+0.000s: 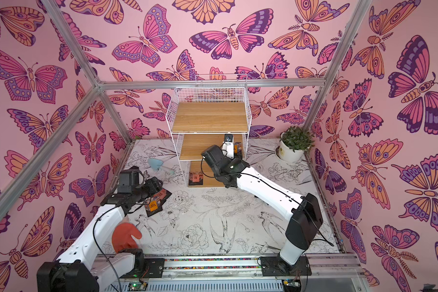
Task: Remove the tea bags from the shelf
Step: Pick up the tea bag from the shelf.
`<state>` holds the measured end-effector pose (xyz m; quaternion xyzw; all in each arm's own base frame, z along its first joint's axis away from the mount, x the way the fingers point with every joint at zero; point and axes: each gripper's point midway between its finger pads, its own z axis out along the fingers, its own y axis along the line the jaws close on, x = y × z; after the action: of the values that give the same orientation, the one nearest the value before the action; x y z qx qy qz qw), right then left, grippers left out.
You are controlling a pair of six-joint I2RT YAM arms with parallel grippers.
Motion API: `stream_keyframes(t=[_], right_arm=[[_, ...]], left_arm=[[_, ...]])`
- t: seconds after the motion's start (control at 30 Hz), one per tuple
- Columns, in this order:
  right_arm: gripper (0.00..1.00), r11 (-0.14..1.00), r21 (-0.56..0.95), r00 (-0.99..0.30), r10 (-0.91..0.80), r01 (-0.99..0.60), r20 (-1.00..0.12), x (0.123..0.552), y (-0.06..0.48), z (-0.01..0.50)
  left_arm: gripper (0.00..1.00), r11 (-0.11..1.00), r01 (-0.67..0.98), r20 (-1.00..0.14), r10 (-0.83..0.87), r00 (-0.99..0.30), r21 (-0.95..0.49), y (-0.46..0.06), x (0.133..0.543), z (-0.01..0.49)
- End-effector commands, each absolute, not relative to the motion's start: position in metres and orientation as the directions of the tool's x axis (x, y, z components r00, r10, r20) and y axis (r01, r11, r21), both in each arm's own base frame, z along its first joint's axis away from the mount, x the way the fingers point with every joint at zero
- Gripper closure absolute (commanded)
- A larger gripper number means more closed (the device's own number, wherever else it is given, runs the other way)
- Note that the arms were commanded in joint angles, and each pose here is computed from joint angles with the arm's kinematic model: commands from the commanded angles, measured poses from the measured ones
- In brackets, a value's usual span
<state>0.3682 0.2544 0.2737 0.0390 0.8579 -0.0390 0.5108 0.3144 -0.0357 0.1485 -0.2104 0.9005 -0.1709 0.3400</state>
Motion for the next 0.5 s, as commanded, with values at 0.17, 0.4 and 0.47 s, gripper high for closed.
stream_keyframes(t=[0.17, 0.4, 0.47], right_arm=[[0.26, 0.991, -0.058, -0.492, 0.010, 0.122, -0.870, 0.373, 0.248, 0.260], [0.33, 0.989, -0.082, -0.531, -0.003, 0.126, -0.847, 0.368, 0.245, 0.248], [0.36, 0.988, -0.085, -0.536, -0.004, 0.127, -0.844, 0.367, 0.244, 0.246]], left_arm=[[0.24, 0.858, -0.253, -0.545, -0.485, -0.684, -0.447, -0.035, 0.312, 0.144], [0.24, 0.858, -0.254, -0.546, -0.487, -0.682, -0.447, -0.035, 0.312, 0.145], [0.24, 0.858, -0.254, -0.547, -0.486, -0.681, -0.446, -0.034, 0.313, 0.145]])
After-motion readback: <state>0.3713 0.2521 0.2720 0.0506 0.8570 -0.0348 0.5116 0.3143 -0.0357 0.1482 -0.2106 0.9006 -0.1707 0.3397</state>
